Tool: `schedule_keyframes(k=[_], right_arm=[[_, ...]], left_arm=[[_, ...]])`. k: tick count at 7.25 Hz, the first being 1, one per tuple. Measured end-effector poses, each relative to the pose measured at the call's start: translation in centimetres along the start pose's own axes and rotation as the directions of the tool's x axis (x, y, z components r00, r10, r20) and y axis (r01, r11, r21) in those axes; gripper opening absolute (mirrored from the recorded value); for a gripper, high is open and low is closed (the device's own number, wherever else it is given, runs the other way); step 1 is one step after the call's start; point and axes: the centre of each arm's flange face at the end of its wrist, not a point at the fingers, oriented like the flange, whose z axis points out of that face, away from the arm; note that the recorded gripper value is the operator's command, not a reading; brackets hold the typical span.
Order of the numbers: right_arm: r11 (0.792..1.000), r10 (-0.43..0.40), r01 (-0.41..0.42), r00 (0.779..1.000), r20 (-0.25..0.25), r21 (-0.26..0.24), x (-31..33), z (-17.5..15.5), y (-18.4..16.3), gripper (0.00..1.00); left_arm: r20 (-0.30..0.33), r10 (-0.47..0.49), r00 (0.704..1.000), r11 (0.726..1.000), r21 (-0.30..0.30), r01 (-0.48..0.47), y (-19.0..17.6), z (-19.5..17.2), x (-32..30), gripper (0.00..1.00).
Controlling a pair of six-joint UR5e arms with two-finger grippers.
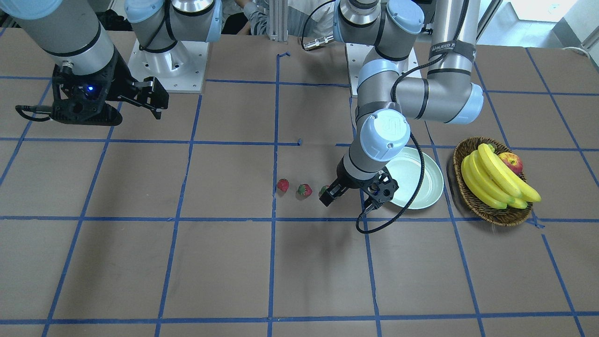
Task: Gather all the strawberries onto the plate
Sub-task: 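Lower the left gripper onto the strawberry nearest the plate and grasp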
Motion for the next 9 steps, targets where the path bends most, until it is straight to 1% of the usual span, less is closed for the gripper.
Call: schedule_keyframes(k=[1,3,5,6,7,8,9], right_arm=[[1.0,0.001,-0.001,1.0,0.001,-0.008,0.0,0.5,0.0,1.0],[1.0,0.001,-0.001,1.0,0.003,-0.025,-0.1,1.6,0.0,1.0],[0.999,0.0,0.0,1.0,0.004,-0.038,-0.1,2.3,0.0,1.0],[0.999,0.0,0.001,1.0,0.005,-0.04,-0.2,2.5,0.0,1.0],[0.999,-0.001,0.001,1.0,0.005,-0.04,-0.2,2.6,0.0,1.0],[0.999,-0.001,0.001,1.0,0.005,-0.039,-0.2,2.6,0.0,1.0],[0.999,-0.001,0.001,1.0,0.005,-0.04,-0.2,2.7,0.0,1.0]], left_arm=[[0.013,-0.013,1.0,1.0,-0.022,0.013,-0.3,1.4,0.3,0.94],[0.028,-0.061,0.998,0.995,-0.072,0.063,-0.1,3.6,0.9,0.94],[0.051,-0.088,0.995,0.991,-0.093,0.092,0.5,4.8,1.1,0.94],[0.063,-0.09,0.994,0.991,-0.099,0.096,0.7,5.3,1.0,0.85],[0.074,-0.091,0.993,0.99,-0.102,0.098,0.8,5.8,0.7,0.73],[0.08,-0.091,0.993,0.99,-0.105,0.099,0.9,6.1,0.6,0.43],[0.084,-0.09,0.992,0.99,-0.105,0.099,1.0,6.2,0.5,0.11]])
